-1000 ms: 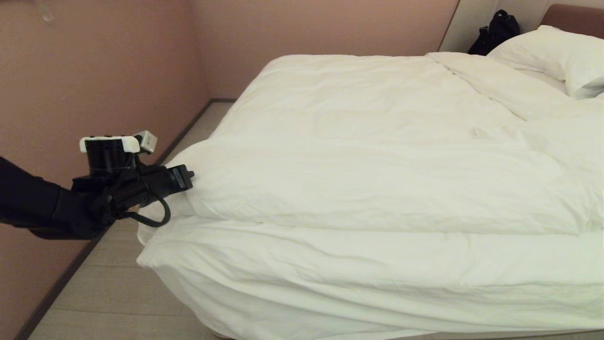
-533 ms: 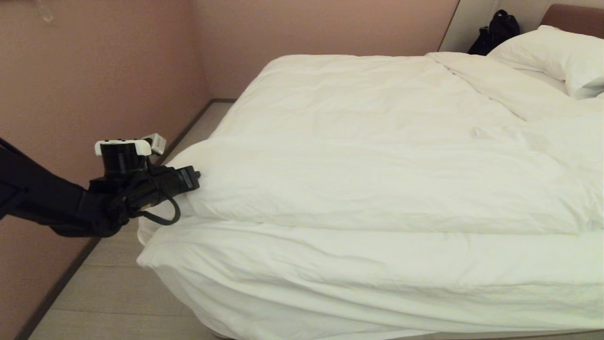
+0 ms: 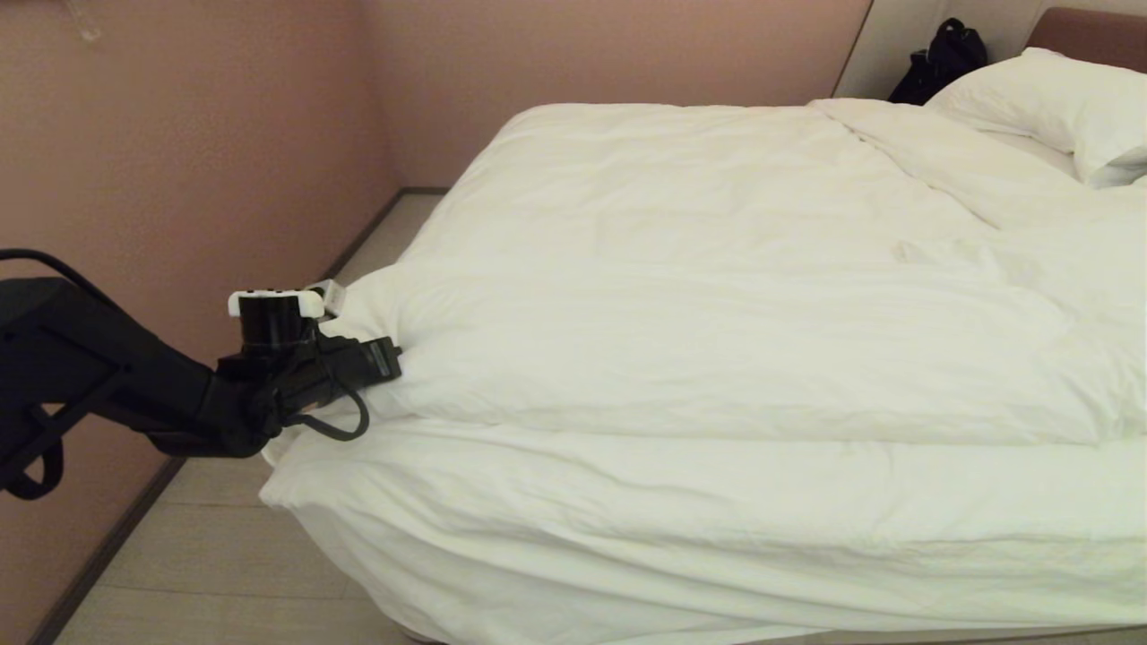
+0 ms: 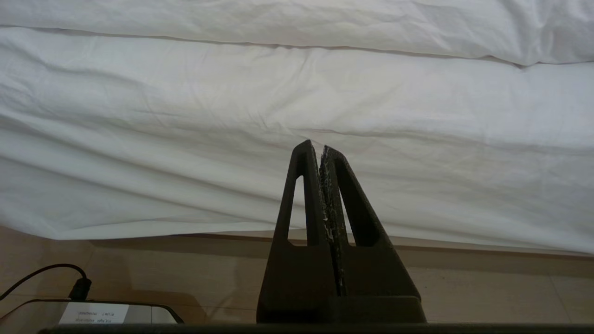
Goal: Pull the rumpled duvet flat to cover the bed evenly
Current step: Hold the folded corner of the quilt
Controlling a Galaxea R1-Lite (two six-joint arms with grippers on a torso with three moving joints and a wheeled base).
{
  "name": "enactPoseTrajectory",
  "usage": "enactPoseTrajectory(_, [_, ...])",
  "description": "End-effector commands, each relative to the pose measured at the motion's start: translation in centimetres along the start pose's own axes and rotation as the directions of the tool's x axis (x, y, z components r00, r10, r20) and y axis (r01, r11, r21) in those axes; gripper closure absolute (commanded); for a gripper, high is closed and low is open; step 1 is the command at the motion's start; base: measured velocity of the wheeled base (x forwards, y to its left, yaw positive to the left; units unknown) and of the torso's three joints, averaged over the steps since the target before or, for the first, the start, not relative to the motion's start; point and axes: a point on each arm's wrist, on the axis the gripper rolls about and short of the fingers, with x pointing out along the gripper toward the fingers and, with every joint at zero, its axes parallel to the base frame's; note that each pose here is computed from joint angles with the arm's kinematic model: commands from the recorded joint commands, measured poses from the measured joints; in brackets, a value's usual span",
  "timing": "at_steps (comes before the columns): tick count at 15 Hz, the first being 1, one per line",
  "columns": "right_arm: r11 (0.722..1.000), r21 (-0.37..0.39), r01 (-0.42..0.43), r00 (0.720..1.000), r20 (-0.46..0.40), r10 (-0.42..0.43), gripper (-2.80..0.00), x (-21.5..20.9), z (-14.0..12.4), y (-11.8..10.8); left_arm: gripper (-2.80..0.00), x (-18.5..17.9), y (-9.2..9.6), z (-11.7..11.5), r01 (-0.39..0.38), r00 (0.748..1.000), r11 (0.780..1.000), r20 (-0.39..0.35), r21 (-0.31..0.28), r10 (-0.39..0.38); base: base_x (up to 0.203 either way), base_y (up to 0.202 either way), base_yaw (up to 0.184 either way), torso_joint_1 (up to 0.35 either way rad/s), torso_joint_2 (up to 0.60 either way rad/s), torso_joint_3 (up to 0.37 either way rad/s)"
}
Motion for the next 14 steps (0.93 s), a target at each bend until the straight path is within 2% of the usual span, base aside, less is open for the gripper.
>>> enactPoseTrajectory(1, [1.0, -0.001, -0.001, 1.0, -0.001, 0.001, 0.0, 0.0, 0.0, 0.0, 0.0, 0.5, 0.2, -0.7, -0.001, 1.0, 1.0, -0.02, -0.004, 0.001, 0.0, 0.0, 0.0, 0.0, 0.0, 0.0])
enactPoseTrajectory(14, [1.0, -0.001, 0.0, 1.0, -0.001, 0.0, 0.0, 0.0, 0.0, 0.0, 0.0, 1.5, 0.2, -2.4, 0.0, 0.998, 1.0, -0.067, -0.01, -0.001, 0.0, 0.0, 0.0, 0.0, 0.0, 0.0])
